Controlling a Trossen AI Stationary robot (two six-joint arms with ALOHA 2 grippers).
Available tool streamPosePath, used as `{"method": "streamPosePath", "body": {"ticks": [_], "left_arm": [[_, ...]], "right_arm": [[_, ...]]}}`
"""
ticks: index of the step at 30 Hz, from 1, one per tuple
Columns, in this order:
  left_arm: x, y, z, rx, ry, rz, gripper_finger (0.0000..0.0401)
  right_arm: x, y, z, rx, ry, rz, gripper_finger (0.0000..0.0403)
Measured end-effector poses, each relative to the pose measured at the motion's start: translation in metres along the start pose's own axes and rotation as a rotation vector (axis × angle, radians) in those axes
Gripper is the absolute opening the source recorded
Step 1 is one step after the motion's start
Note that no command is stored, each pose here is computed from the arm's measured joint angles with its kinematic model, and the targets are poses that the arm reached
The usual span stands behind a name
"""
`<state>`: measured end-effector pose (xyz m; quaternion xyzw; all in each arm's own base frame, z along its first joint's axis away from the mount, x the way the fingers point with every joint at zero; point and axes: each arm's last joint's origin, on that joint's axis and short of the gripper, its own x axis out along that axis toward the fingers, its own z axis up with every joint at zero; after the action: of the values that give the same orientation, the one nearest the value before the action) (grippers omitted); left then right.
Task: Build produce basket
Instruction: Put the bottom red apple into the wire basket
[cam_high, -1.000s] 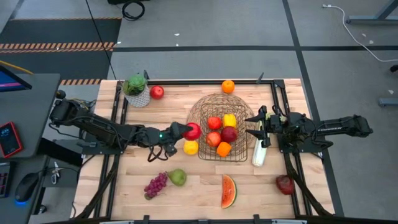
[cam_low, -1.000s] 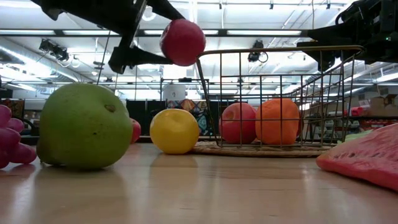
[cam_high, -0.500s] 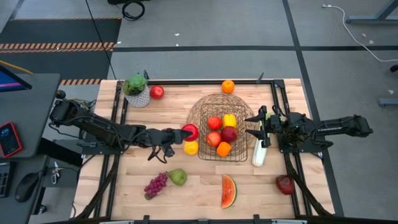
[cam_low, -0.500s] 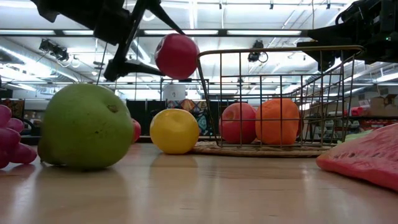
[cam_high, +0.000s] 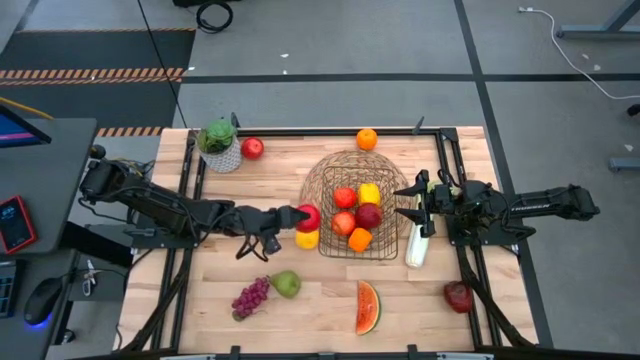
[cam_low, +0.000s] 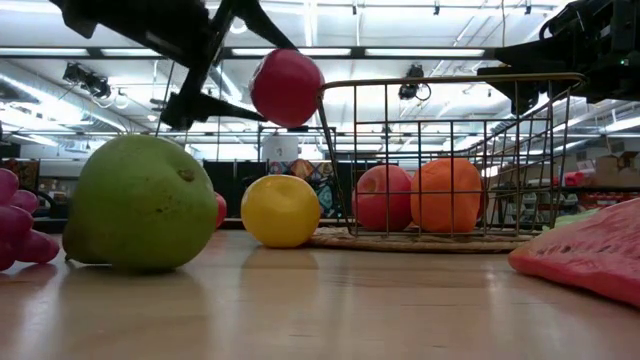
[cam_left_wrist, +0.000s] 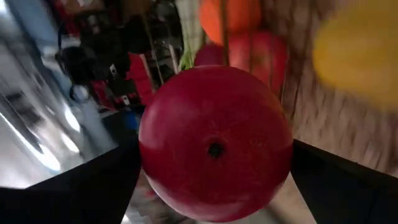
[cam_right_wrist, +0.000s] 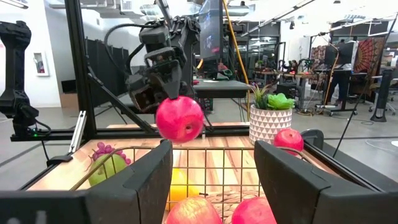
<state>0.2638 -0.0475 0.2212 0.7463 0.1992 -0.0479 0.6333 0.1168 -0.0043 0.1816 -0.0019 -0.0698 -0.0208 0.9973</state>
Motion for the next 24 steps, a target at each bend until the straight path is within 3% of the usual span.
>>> {"method": "streamPosePath", "body": {"ticks": [9, 24], "left_arm": [[0.002, 0.003, -0.001, -0.705, -0.186, -0.032, 0.0396], [0.006, 0.026, -0.024, -1.798, -0.306, 0.122, 0.0396]], "right_arm": [[0.000, 0.000, 0.000, 0.000, 0.000, 0.000, 0.0231], [0.000, 0.000, 0.000, 0.000, 0.000, 0.000, 0.0231]]}}
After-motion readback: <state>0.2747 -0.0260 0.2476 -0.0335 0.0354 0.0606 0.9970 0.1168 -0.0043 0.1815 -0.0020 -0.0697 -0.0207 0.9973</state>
